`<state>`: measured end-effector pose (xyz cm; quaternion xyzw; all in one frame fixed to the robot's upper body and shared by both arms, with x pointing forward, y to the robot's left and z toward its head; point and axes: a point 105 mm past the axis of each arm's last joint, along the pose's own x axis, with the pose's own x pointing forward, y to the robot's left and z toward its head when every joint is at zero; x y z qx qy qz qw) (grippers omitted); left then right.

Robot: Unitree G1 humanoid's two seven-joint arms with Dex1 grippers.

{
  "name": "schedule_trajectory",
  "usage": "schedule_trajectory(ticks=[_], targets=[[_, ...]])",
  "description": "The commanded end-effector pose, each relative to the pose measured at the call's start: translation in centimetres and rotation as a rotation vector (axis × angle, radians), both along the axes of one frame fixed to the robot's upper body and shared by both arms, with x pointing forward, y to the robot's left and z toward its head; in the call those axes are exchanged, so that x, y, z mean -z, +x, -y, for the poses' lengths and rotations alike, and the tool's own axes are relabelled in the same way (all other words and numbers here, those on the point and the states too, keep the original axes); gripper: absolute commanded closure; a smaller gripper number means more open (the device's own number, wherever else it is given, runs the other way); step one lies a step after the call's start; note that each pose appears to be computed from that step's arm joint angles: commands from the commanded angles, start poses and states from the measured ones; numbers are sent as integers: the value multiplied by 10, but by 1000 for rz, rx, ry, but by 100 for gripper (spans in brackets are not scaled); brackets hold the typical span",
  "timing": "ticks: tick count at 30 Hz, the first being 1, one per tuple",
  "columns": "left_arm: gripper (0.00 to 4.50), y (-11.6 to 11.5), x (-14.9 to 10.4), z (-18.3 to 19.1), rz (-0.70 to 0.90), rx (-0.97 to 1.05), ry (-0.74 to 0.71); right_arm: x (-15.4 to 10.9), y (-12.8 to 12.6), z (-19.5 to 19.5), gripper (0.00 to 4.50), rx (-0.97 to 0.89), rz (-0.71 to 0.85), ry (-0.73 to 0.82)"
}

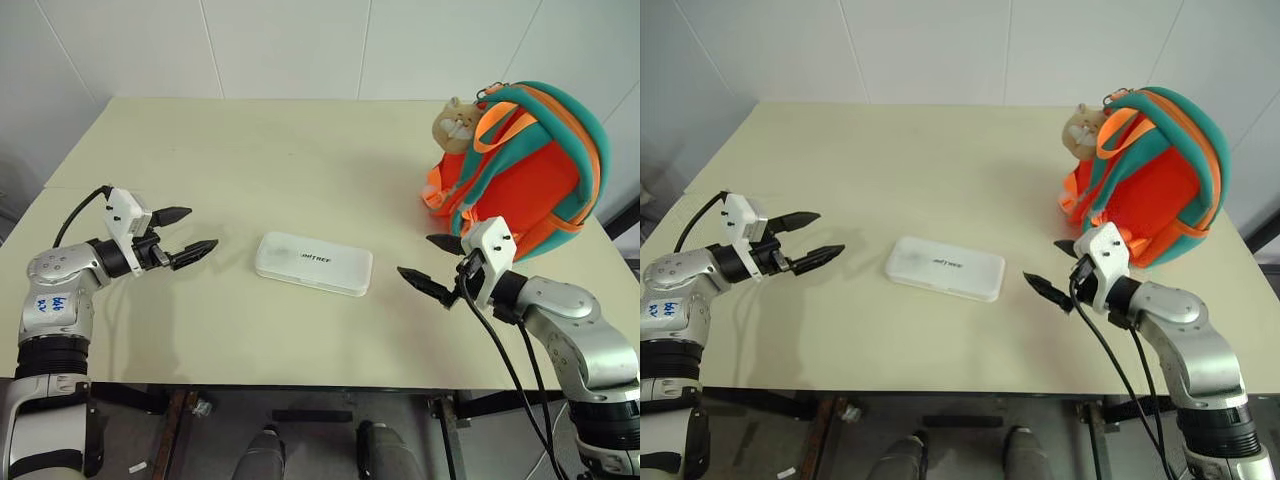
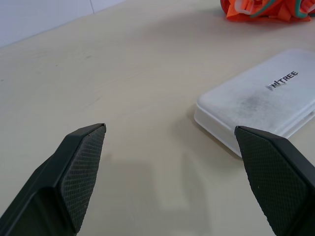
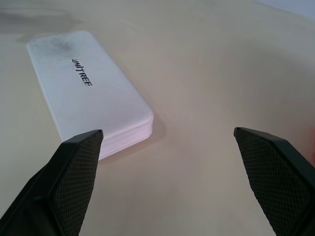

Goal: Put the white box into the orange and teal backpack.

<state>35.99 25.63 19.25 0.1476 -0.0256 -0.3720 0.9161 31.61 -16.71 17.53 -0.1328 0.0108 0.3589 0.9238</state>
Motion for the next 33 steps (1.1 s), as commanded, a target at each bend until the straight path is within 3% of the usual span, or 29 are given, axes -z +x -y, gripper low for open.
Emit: schedule_trajectory(ticks=[1, 14, 15, 18, 28, 31, 33], targets=[[2, 3, -12, 2, 39, 1, 10, -15, -4, 3, 0, 12, 55, 8], [2, 14, -11, 7, 40, 14, 34, -9, -5, 1, 0, 65, 23, 11], [0, 13, -13, 9, 47, 31, 29, -11, -4, 2, 18, 78, 46, 15], [61, 12, -23, 11, 84, 50, 8, -9, 2, 6, 90, 116, 59, 43], [366, 17, -24, 12, 73, 41, 22, -9, 10, -8, 432, 116, 89, 44], [445, 17, -21, 13, 66, 41, 30, -7, 12, -17, 450, 105, 73, 55], [445, 18, -19, 16, 55, 46, 35, -1, 14, -21, 450, 98, 57, 48]])
